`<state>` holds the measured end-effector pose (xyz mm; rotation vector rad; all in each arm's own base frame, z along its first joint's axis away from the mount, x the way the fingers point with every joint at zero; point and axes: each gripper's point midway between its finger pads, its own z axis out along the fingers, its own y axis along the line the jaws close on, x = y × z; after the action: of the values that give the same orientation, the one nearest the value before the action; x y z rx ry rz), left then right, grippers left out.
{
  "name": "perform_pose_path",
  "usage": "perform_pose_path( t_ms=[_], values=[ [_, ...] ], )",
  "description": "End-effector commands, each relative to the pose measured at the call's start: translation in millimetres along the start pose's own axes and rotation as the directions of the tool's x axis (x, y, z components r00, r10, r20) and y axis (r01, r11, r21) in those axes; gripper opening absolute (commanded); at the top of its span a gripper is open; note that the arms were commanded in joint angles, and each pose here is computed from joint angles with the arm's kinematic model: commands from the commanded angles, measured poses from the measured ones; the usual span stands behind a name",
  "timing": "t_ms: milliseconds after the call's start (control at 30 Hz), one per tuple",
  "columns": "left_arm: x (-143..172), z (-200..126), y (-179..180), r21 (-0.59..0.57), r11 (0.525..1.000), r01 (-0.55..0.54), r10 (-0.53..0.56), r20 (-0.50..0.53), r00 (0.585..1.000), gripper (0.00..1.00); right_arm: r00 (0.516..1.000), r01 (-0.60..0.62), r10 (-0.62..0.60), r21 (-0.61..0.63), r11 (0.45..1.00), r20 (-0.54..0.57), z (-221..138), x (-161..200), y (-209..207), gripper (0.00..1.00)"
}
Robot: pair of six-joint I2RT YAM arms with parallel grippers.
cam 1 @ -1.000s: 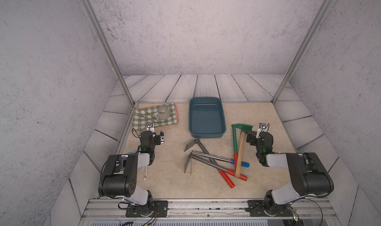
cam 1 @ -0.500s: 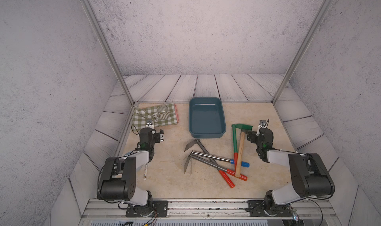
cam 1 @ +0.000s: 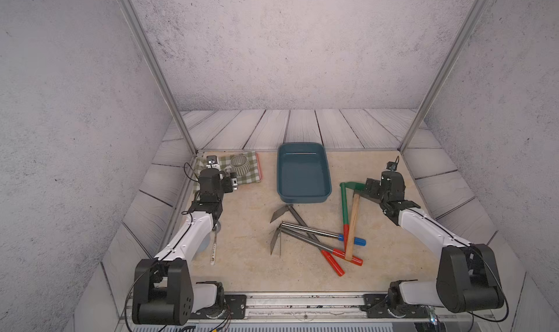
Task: Put the small hoe into the storage box
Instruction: Pick up the hoe from the center of the board.
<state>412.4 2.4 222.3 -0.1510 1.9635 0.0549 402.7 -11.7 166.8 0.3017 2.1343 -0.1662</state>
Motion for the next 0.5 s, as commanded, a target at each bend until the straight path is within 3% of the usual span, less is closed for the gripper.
perform_pose_path(
  t_ms=[0,233,467],
  values=[
    [15.4,-18.0,0.3,-0.025,0.998,0.065,-0.067,-0.136,0.988,0.93,0.980,-0.026,0.028,0.011,1.000,-0.197,-12.6,21.8,-1.3,0.99],
    [4.0,-53.8,-19.7,0.020,0.999,0.048,-0.043,-0.195,0.980,0.93,0.924,-0.041,0.054,0.043,0.998,-0.378,-23.2,28.4,1.0,0.99],
    [20.3,-62.2,-41.5,0.073,0.997,-0.006,0.028,-0.316,0.948,0.93,0.846,-0.104,0.104,0.029,0.994,-0.523,-37.7,48.2,10.7,1.00]
  ],
)
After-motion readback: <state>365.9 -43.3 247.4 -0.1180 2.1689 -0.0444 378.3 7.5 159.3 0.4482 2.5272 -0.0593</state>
